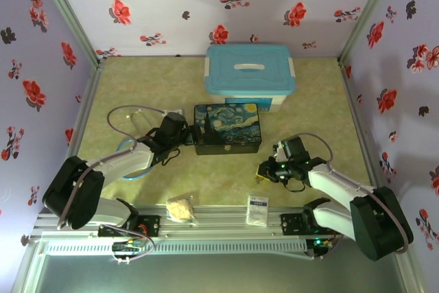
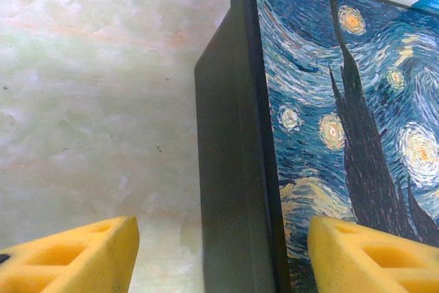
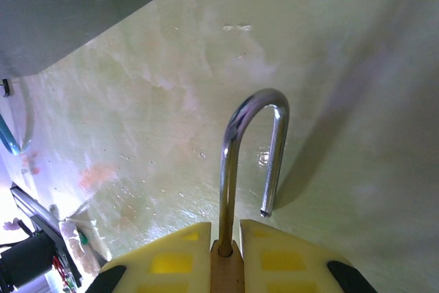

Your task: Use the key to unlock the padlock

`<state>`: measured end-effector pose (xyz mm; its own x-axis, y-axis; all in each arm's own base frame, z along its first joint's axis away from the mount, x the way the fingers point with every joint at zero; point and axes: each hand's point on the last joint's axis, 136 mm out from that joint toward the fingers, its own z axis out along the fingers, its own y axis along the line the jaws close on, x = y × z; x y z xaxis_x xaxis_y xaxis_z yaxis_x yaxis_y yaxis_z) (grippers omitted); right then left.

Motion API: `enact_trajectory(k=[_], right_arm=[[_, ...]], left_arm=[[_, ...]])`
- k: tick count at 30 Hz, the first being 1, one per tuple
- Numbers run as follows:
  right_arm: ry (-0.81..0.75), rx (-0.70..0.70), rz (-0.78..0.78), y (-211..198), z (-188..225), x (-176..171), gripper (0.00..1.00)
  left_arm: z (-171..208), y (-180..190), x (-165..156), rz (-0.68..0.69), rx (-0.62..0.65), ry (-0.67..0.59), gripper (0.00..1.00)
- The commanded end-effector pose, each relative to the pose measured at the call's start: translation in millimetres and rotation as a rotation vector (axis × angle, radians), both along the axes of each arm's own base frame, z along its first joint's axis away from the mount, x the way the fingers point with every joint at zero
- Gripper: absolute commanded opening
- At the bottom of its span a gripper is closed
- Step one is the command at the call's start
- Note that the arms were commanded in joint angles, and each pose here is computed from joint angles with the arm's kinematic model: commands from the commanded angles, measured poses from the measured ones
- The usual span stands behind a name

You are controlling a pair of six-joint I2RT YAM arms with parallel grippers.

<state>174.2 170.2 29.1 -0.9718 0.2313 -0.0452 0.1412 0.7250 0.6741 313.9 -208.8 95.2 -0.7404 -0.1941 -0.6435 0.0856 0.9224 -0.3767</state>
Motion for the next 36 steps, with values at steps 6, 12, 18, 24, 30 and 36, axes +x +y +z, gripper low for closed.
enact_trajectory(k=[6, 12, 18, 24, 30, 36], right_arm=[[0.078, -0.135, -0.059, -25.8, -14.5, -16.4, 0.0], [0.082, -0.166, -0.065, -30.7, -16.9, -16.9, 0.0], [0.075, -0.184, -0.06, -31.4, -16.2, -12.4, 0.0], [0.077, -0.281, -0.057, -42.0, -17.7, -4.8, 0.16], [0.069, -0.343, -0.028, -45.4, -16.6, 6.6, 0.26], [0.022, -0.348, -0.009, -40.6, -12.6, 23.5, 0.28]], left_arm=[[-10.1, 4.2, -4.2, -0.002, 0.017, 0.023, 0.66], [-10.6, 3.6, -3.9, 0.001, 0.012, 0.023, 0.66], [-10.4, 3.6, -4.8, -0.001, 0.009, 0.024, 0.66], [-10.2, 5.0, -6.6, 0.002, 0.004, 0.024, 0.66], [-8.7, 7.0, -8.9, 0.003, 0.006, 0.024, 0.66], [-5.1, 10.8, -10.1, 0.003, 0.016, 0.02, 0.67]])
